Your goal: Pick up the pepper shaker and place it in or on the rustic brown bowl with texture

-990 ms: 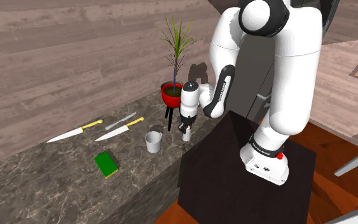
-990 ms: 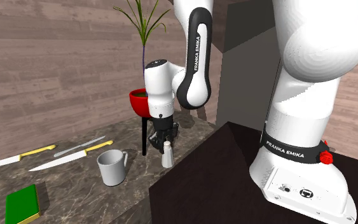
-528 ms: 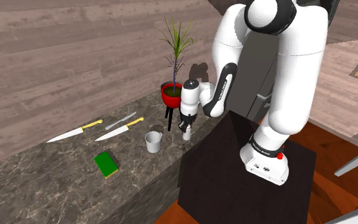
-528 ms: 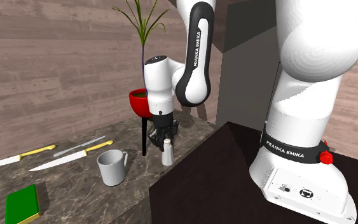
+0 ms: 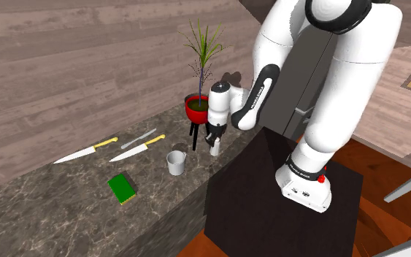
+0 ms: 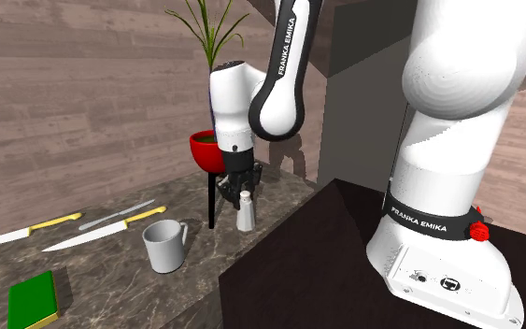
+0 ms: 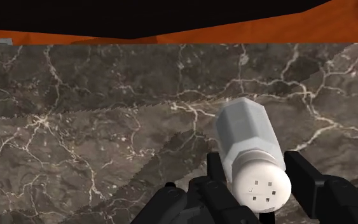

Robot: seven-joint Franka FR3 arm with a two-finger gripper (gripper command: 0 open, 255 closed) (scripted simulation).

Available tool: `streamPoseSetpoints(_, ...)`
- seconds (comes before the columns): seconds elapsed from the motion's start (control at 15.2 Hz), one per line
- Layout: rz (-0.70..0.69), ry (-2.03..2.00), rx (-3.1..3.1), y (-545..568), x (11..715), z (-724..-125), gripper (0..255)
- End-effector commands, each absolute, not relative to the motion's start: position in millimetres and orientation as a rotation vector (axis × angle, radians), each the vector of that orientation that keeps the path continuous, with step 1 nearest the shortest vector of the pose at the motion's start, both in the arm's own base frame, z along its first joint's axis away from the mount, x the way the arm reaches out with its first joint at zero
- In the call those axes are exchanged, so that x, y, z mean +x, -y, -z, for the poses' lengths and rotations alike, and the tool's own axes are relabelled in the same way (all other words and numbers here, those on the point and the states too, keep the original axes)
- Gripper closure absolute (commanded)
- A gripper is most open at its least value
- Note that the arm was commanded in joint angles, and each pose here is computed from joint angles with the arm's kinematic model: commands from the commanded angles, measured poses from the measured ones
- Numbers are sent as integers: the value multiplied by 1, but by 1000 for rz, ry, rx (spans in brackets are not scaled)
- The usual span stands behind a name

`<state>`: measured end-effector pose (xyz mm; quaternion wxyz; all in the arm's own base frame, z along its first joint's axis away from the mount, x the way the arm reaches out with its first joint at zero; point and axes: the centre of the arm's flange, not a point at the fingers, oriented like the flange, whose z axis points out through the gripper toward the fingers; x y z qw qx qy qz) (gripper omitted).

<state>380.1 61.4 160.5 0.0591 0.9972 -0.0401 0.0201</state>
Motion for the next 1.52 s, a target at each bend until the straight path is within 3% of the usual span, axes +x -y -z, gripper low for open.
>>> streamPoseSetpoints(0.0, -60, 122, 3020, -61, 380, -171, 255)
streamPoseSetpoints(1.45, -60, 122, 3020, -53, 390, -281, 255)
